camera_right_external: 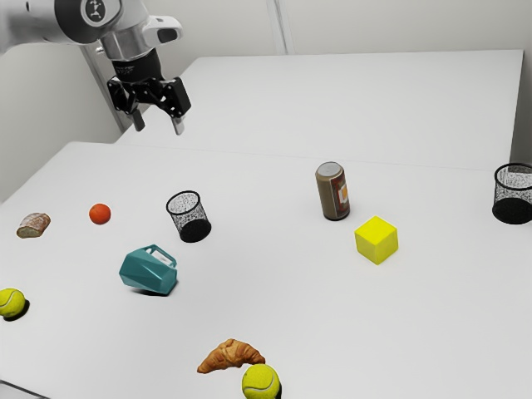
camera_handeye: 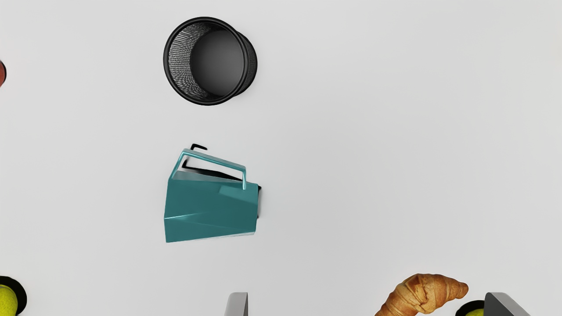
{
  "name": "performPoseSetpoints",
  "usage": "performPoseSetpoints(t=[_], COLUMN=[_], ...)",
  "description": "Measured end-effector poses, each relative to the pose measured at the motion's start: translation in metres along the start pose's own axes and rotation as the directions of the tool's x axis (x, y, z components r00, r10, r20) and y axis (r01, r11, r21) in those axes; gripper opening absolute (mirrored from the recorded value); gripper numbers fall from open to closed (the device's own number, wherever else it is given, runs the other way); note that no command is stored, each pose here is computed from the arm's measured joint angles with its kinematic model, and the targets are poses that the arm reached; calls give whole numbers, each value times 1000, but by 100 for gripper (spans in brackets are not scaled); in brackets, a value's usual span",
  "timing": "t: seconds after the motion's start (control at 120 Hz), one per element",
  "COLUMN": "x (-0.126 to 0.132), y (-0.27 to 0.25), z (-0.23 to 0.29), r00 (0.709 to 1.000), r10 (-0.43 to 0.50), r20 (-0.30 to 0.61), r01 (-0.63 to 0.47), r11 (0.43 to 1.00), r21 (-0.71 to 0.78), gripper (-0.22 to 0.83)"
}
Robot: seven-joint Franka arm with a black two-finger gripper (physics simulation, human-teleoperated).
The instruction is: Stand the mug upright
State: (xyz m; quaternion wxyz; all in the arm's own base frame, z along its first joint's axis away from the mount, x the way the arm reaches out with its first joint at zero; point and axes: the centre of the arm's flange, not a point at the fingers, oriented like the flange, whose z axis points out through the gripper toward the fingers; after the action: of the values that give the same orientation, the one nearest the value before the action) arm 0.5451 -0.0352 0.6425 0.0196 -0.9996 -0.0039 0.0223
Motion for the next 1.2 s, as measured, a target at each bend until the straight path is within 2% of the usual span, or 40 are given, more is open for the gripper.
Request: performPoseSetpoints(t=[0.508, 0.733, 0.967, 1.2], x=[-20, -24, -29, -30], y=[-6, -67, -105, -151], z=[1, 13, 37, 88], r00=[1000, 995, 990, 981], r10=[-5, -93, -120, -156], r20=[11, 40, 74, 111], r01=[5, 95, 128, 174], r11=[1000, 994, 986, 969], r21=[-3, -50, -104, -177], gripper=[59, 59, 59, 59])
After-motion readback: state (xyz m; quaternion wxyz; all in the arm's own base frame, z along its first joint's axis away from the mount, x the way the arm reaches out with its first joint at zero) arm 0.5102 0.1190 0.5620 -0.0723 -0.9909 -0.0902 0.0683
